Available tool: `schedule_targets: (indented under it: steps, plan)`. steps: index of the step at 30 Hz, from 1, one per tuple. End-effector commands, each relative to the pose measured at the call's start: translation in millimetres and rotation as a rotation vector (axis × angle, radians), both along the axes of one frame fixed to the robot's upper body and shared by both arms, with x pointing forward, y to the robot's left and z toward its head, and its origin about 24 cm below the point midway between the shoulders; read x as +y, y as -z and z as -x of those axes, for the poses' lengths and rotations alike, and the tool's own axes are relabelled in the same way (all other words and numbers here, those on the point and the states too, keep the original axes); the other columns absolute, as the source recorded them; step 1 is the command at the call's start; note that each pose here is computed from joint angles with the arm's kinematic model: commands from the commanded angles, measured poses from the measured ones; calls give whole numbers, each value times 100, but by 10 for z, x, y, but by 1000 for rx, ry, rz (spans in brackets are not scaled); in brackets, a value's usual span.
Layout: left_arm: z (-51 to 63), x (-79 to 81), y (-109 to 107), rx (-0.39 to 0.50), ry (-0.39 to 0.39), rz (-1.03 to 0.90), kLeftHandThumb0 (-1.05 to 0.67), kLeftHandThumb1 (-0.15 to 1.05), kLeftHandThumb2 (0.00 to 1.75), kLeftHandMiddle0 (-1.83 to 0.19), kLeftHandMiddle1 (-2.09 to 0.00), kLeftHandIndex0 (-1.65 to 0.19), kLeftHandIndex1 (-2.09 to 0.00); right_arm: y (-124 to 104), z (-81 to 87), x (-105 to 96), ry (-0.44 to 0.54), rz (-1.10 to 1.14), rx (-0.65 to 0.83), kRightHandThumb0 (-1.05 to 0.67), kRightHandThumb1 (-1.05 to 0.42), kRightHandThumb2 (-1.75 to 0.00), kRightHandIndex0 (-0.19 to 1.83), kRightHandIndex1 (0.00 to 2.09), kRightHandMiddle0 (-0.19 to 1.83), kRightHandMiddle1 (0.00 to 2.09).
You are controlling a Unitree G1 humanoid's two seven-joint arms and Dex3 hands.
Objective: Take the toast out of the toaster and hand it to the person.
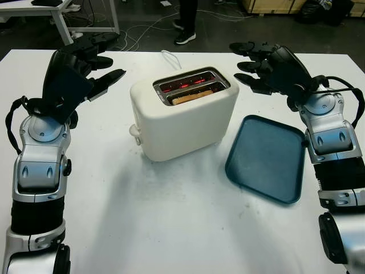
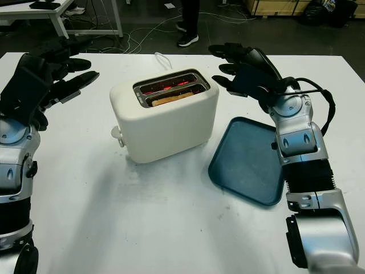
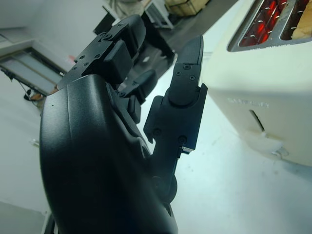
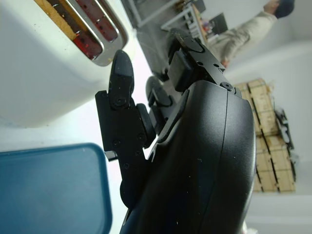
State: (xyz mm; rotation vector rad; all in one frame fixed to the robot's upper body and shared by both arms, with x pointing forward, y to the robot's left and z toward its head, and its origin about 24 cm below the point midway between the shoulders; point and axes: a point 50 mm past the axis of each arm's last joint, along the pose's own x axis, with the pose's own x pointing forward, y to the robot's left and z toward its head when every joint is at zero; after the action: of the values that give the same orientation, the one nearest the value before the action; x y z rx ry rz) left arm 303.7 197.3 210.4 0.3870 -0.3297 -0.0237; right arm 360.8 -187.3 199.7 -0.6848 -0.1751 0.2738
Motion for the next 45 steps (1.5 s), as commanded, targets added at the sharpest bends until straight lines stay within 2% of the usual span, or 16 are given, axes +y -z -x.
schedule_targets:
  steps: [1,45]
  plan:
    - [18,-9,-6,-2,-1,-6,-38,92,1,-25,-87,-55,-16,-4,5,-1,-1,1,-8,-31,-92,-35,54,1,48,1]
    - [23,-1,9,-8,0,-3,-39,92,2,-26,-86,-53,-19,7,9,-3,-4,10,-18,-31,-92,-35,54,1,49,0]
